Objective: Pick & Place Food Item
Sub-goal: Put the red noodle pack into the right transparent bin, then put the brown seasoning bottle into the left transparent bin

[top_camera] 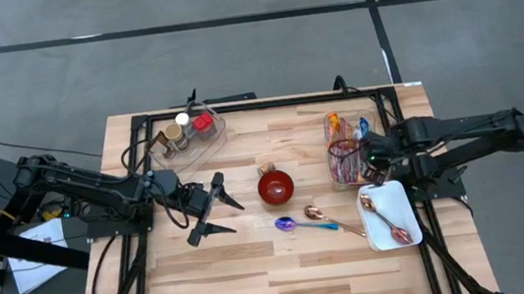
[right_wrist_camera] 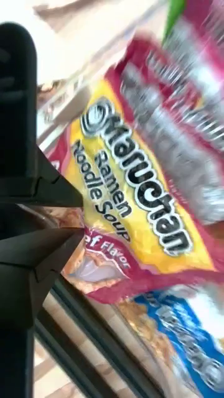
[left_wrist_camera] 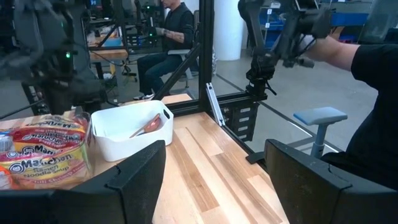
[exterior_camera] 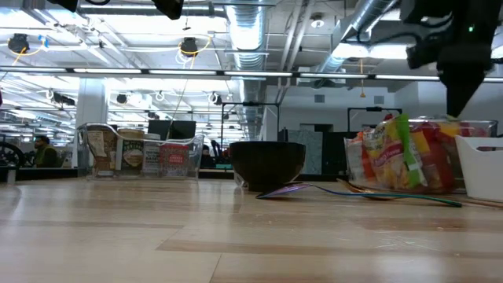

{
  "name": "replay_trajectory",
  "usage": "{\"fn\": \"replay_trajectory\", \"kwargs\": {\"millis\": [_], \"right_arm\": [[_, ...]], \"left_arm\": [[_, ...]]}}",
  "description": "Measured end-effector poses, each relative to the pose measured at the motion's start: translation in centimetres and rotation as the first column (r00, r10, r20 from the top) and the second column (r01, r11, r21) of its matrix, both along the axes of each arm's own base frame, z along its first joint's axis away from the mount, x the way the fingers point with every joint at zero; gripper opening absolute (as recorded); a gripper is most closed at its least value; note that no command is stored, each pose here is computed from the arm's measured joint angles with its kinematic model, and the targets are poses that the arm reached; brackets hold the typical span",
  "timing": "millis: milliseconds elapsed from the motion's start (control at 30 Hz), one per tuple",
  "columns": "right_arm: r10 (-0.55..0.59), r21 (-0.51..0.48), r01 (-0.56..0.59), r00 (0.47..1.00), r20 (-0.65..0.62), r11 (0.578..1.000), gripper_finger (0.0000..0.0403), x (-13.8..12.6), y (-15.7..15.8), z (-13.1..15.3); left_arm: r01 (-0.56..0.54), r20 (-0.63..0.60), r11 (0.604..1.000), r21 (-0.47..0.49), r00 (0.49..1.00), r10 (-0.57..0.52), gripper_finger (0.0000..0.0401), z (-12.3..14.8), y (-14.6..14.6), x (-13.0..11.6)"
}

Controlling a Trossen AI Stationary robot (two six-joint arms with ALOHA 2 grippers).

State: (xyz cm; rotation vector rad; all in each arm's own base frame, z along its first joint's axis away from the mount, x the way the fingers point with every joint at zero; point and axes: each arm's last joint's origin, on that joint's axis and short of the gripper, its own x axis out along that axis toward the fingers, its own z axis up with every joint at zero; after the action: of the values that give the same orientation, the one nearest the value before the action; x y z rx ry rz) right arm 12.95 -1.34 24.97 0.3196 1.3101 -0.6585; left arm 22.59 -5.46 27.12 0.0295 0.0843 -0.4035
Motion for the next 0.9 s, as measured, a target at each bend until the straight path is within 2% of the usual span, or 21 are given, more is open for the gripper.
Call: {"fn": "replay_trajectory", "kwargs": {"millis": [333, 467, 633, 767, 900], "right_arm": [[0.011, -0.026, -0.007, 0.986, 0.168, 1.0, 0.0058, -1.5, 0.2, 3.4], [0.043, 0.006, -0.046, 0.954, 0.296, 0.999, 0.0058, -1.3, 0.8, 4.0], [0.185, 0.025, -0.231, 0.836, 0.517, 0.973, 0.0058, 0.0, 2.9, 5.3], [0.34, -0.018, -0.426, 0.696, 0.632, 0.905, 0.0058, 0.9, 5.7, 6.2], [0.407, -0.074, -0.514, 0.575, 0.71, 0.855, 0.0058, 1.9, 8.7, 6.8]], "left_arm": [[0.0, -0.001, 1.0, 0.0, 1.0, 0.0, 0.0268, 0.0, 0.0, 0.0], [0.0, -0.001, 1.0, 0.0, 1.0, 0.0, 0.0268, 0.0, 0.0, 0.0], [0.0, -0.01, 1.0, 0.002, 1.0, 0.0, 0.0268, -0.1, 0.0, 0.0], [0.0, -0.009, 1.0, 0.002, 1.0, 0.0, 0.0268, -0.1, 0.0, 0.0], [0.004, -0.002, 1.0, 0.001, 1.0, -0.004, 0.0268, 0.0, -0.1, 0.0]]}}
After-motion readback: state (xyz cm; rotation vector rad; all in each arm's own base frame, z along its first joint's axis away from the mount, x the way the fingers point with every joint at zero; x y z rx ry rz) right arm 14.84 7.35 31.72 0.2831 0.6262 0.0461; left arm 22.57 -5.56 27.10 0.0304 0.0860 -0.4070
